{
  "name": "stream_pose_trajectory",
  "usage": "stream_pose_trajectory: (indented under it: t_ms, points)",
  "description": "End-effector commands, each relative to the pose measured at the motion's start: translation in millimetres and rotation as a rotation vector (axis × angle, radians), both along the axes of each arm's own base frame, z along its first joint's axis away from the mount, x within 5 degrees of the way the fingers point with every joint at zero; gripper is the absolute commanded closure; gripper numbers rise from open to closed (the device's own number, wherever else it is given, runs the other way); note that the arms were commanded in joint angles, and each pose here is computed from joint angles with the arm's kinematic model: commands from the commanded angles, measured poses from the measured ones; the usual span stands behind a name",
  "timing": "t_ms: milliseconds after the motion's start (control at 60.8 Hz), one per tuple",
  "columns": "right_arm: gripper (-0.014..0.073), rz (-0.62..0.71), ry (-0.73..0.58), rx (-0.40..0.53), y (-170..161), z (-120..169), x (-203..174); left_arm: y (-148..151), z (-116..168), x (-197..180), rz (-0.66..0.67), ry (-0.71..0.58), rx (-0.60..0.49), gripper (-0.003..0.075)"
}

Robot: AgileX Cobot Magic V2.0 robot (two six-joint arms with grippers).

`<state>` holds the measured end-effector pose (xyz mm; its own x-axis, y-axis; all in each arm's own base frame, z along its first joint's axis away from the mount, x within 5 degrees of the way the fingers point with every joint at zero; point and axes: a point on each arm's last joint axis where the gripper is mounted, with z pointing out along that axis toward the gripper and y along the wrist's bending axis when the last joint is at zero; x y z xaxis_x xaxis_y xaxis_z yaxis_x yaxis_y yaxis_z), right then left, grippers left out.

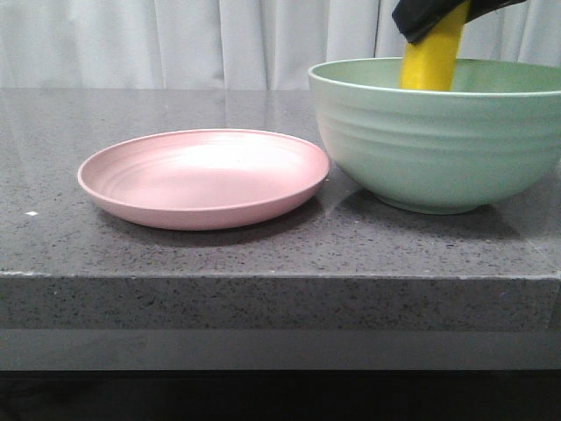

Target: Transfer banana from pink plate to green bowl

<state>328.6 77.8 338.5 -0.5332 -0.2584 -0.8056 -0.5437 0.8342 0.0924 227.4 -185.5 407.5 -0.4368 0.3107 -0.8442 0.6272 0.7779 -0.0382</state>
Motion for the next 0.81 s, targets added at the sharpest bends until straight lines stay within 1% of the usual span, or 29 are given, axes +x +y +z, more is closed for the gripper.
stream_pose_trajectory:
  t_ms: [0, 115, 247, 329, 378, 411, 427, 510, 575, 592, 641, 658, 690, 723, 789]
  points:
    - [0.0060, -0.028, -0.105, 0.039, -1, 29, -5, 4, 24, -5, 0.007, -0.091, -0.090, 0.0154]
    - [0.0058, -0.040, -0.086, 0.069, -1, 34, -11, 4, 24, -4, 0.009, -0.091, -0.090, 0.0154]
    - [0.0069, -0.128, -0.024, 0.158, -8, 49, -27, 10, 24, 0, 0.035, -0.094, -0.091, 0.0155]
    - [0.0143, -0.188, 0.025, 0.190, -12, 60, -38, 18, 24, 7, 0.073, -0.094, -0.091, 0.0159]
    - [0.0207, -0.225, 0.041, 0.180, -16, 66, -44, 26, 24, 12, 0.105, -0.096, -0.089, 0.0181]
    - [0.0261, -0.254, 0.055, 0.177, -18, 71, -49, 32, 24, 16, 0.132, -0.097, -0.088, 0.0211]
    - [0.0297, -0.271, 0.066, 0.182, -19, 73, -51, 36, 24, 19, 0.149, -0.095, -0.086, 0.0235]
    - [0.0438, -0.323, 0.091, 0.144, -25, 81, -60, 53, 23, 27, 0.215, -0.085, -0.076, 0.0352]
    - [0.0559, -0.349, 0.102, 0.111, -29, 84, -65, 69, 22, 34, 0.276, -0.074, -0.065, 0.0484]
    - [0.0580, -0.353, 0.104, 0.105, -30, 84, -66, 72, 21, 35, 0.287, -0.070, -0.062, 0.0526]
    - [0.0641, -0.368, 0.108, 0.086, -32, 85, -69, 83, 21, 38, 0.327, -0.065, -0.057, 0.0606]
    - [0.0654, -0.372, 0.107, 0.076, -33, 85, -70, 88, 21, 39, 0.343, -0.061, -0.054, 0.0645]
    - [0.0670, -0.379, 0.106, 0.064, -34, 86, -72, 94, 22, 40, 0.363, -0.061, -0.053, 0.0693]
    - [0.0661, -0.384, 0.106, 0.054, -35, 86, -73, 99, 22, 40, 0.381, -0.059, -0.052, 0.0738]
    - [0.0655, -0.389, 0.087, 0.043, -37, 88, -79, 111, 21, 38, 0.420, -0.062, -0.052, 0.0741]
